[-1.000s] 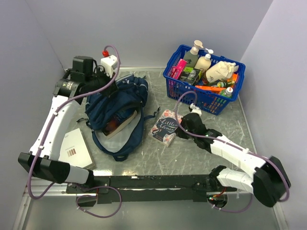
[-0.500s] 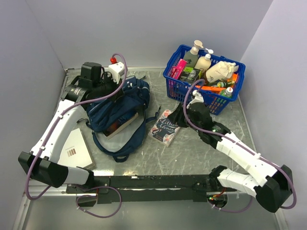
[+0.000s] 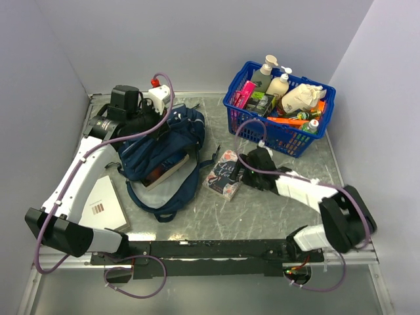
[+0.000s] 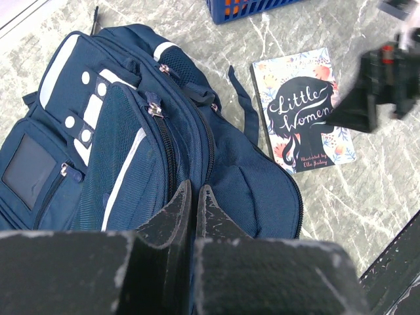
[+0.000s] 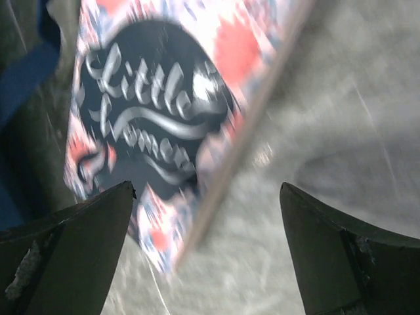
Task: Pack the student bag
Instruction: Pick up the book from the center of the board.
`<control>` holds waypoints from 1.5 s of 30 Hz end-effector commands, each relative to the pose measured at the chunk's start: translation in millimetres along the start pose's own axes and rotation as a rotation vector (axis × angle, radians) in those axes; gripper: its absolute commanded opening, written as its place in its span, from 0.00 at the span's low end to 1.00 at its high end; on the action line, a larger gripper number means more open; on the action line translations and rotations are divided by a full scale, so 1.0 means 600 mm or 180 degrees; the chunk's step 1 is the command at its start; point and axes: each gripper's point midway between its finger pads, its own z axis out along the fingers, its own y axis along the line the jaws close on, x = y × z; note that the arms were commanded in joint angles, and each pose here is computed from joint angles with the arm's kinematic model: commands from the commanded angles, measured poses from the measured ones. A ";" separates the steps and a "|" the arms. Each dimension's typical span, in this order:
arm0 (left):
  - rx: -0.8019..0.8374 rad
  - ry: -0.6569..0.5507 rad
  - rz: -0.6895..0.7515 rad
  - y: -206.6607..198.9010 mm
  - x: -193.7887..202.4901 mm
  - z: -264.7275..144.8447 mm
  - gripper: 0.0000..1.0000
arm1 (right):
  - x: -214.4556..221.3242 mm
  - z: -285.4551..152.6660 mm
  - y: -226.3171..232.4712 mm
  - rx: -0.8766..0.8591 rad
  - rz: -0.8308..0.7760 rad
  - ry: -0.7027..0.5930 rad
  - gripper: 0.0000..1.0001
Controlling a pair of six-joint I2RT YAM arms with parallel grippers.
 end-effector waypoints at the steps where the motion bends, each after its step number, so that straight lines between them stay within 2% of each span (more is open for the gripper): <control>1: -0.0109 -0.0764 0.0339 -0.005 -0.113 -0.052 0.01 | -0.041 0.025 0.014 0.0197 0.0087 -0.0141 1.00; 5: -0.0113 -0.0749 0.0349 -0.005 -0.111 -0.053 0.01 | -0.042 0.038 -0.019 0.0563 0.0073 -0.0241 0.98; 8: -0.0101 -0.0723 0.0334 -0.005 -0.107 -0.050 0.01 | -0.032 0.048 -0.037 0.0737 0.0055 -0.0224 0.90; 11: -0.0107 -0.0722 0.0338 -0.005 -0.107 -0.050 0.01 | -0.014 0.060 -0.044 0.0850 0.0014 -0.0160 0.73; 12: -0.0110 -0.0713 0.0337 -0.004 -0.105 -0.051 0.01 | -0.009 0.064 -0.047 0.0913 0.0005 -0.0170 0.63; 13: -0.0111 -0.0712 0.0344 -0.004 -0.105 -0.050 0.01 | -0.005 0.066 -0.047 0.0917 -0.0007 -0.0189 0.58; 14: -0.0118 -0.0720 0.0352 -0.005 -0.105 -0.052 0.01 | 0.003 0.069 -0.044 0.0898 -0.0024 -0.0178 0.49; 16: -0.0122 -0.0706 0.0360 -0.005 -0.102 -0.053 0.01 | 0.018 0.075 -0.051 0.0905 0.0003 -0.0145 0.40; 17: -0.0126 -0.0705 0.0360 -0.005 -0.101 -0.053 0.01 | 0.019 0.079 -0.047 0.0862 0.0019 -0.0156 0.31; 19: -0.0124 -0.0692 0.0364 -0.005 -0.098 -0.053 0.01 | 0.030 0.083 -0.048 0.0821 0.0013 -0.0116 0.19; 20: -0.0134 -0.0694 0.0360 -0.004 -0.098 -0.054 0.01 | 0.030 0.086 -0.044 0.0769 0.0025 -0.0126 0.02; 29: -0.0139 -0.0694 0.0359 -0.006 -0.092 -0.055 0.01 | 0.010 0.057 0.018 0.0196 0.0016 -0.0229 0.00; 36: -0.0185 -0.0722 0.0369 -0.001 -0.096 -0.054 0.01 | -0.077 -0.086 0.124 -0.0672 -0.0044 -0.0751 0.00; 41: -0.0215 -0.0799 0.0409 0.000 -0.121 -0.062 0.01 | -0.091 -0.156 0.169 -0.1072 -0.0105 -0.0767 0.00; 45: -0.0295 -0.0854 0.0631 -0.004 -0.161 -0.078 0.01 | -0.108 -0.212 0.226 -0.1447 -0.0098 -0.0763 0.00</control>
